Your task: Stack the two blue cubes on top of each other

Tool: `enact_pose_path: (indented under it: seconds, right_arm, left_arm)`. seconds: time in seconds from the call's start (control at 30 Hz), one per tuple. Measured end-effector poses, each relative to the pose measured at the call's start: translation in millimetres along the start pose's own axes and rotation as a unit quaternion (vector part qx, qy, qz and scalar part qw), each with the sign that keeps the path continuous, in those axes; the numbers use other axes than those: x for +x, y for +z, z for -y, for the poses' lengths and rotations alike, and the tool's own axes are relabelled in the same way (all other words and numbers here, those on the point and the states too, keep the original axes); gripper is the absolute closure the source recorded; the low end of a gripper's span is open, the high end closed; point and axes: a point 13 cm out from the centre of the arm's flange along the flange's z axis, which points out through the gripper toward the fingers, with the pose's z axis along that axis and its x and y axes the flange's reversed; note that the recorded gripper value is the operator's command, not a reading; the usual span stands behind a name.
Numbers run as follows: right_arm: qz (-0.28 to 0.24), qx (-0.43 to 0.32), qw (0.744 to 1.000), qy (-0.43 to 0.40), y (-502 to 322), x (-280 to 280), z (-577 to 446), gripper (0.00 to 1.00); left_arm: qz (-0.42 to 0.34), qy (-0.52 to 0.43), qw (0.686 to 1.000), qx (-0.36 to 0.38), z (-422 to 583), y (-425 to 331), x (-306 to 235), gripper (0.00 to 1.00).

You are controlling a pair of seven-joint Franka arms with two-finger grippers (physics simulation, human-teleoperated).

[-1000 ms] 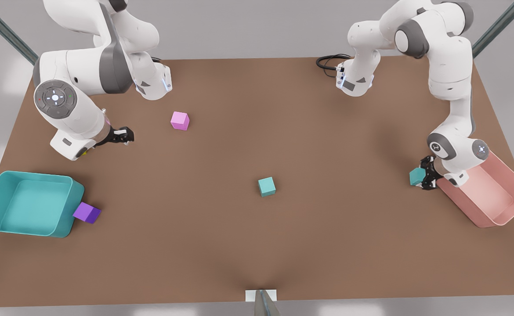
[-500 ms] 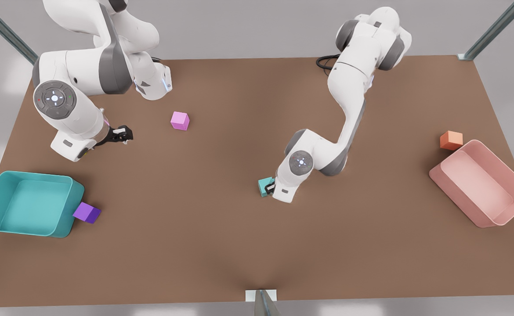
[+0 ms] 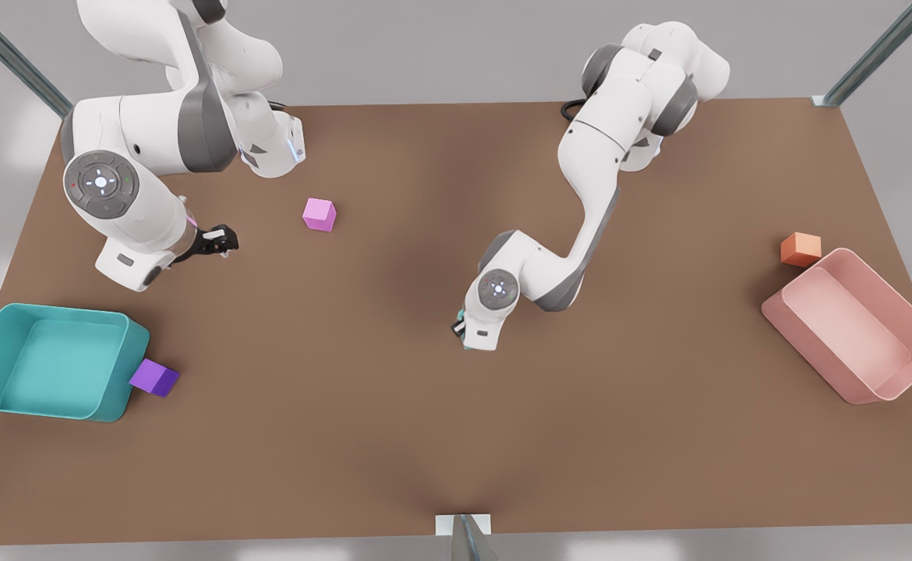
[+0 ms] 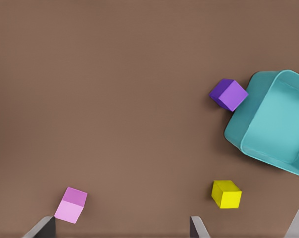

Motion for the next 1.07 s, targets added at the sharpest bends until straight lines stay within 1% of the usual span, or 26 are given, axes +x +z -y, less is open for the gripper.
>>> enact_pose_path:
  seconds: [0.1, 0.13, 0.17, 0.2, 0.37, 0.47, 0.53, 0.6, 0.63, 0.67, 0.7, 0.73, 0.8, 0.83, 0.9, 0.93, 1.07]
  right_arm:
    - [0.001, 0.001, 1.000, -0.002, 0.5, -1.0, 0.3, 0.00]
    - [0.001, 0.002, 1.000, -0.002, -0.1, -1.0, 0.8, 0.00]
    - [0.002, 0.002, 1.000, -0.002, -0.6, -1.0, 1.4, 0.00]
    - [0.003, 0.003, 1.000, -0.002, -0.5, -1.1, 2.7, 0.00]
    - [0.003, 0.002, 1.000, -0.001, 0.9, -2.1, 6.0, 0.00]
    - [0.002, 0.002, 1.000, -0.002, 1.8, -2.6, 5.3, 0.00]
    - [0.002, 0.001, 1.000, -0.003, 1.9, -2.8, 5.1, 0.00]
    - [0.003, 0.001, 1.000, -0.004, 1.6, -3.0, 5.1, 0.00]
    - [0.003, 0.001, 1.000, -0.004, 1.6, -3.1, 5.1, 0.00]
    - [0.003, 0.001, 1.000, -0.004, 1.9, -3.3, 5.0, 0.00]
    - [0.002, 0.000, 1.000, -0.004, 2.3, -3.5, 4.7, 0.00]
    - [0.003, 0.000, 1.000, -0.003, 2.2, -3.9, 5.6, 0.00]
    - [0.006, 0.001, 1.000, 0.001, 0.8, -3.5, 10.6, 0.00]
    - [0.011, 0.001, 1.000, 0.003, -2.6, -2.3, 12.4, 0.00]
    - [0.019, 0.003, 1.000, 0.006, -8.3, 0.6, 15.2, 0.00]
    - [0.019, 0.004, 1.000, 0.007, -8.0, 1.1, 16.6, 0.00]
    - [0.019, 0.007, 1.000, 0.010, -5.7, 0.0, 20.7, 0.00]
  left_arm:
    - [0.000, -0.015, 1.000, 0.001, 0.7, 3.1, -1.2, 0.62]
    - [0.000, -0.019, 1.000, 0.001, 0.5, 5.3, -1.6, 0.58]
    - [0.000, -0.023, 1.000, 0.000, 0.2, 7.6, -2.0, 0.30]
    - [-0.001, -0.027, 1.000, 0.000, 0.5, 8.6, -2.2, 0.00]
    - [0.000, -0.046, 0.999, 0.006, 1.7, 5.8, -7.6, 0.00]
    - [0.001, -0.063, 0.998, 0.016, -0.4, -12.4, -22.8, 0.00]
    - [0.002, -0.081, 0.996, 0.023, -5.7, -28.6, -43.3, 0.00]
    - [0.004, -0.116, 0.993, 0.032, -25.6, -55.4, -93.4, 0.00]
    - [0.004, -0.141, 0.989, 0.039, -47.8, -85.4, -136.0, 0.00]
    - [0.008, -0.162, 0.986, 0.049, -73.6, -129.1, -180.5, 0.00]
    - [0.022, -0.164, 0.985, 0.056, -98.5, -181.2, -212.7, 0.00]
    - [0.034, -0.151, 0.986, 0.054, -123.5, -232.6, -225.6, 0.00]
    - [0.035, -0.109, 0.993, 0.043, -179.5, -318.2, -216.9, 0.00]
    - [0.027, -0.083, 0.996, 0.025, -207.1, -339.5, -197.4, 0.00]
    - [0.027, -0.025, 0.999, -0.023, -264.2, -361.1, -125.6, 0.00]
    - [0.026, 0.001, 0.999, -0.033, -277.3, -371.5, -109.1, 0.00]
    - [-0.005, 0.074, 0.995, -0.071, -308.0, -373.8, -93.2, 0.00]
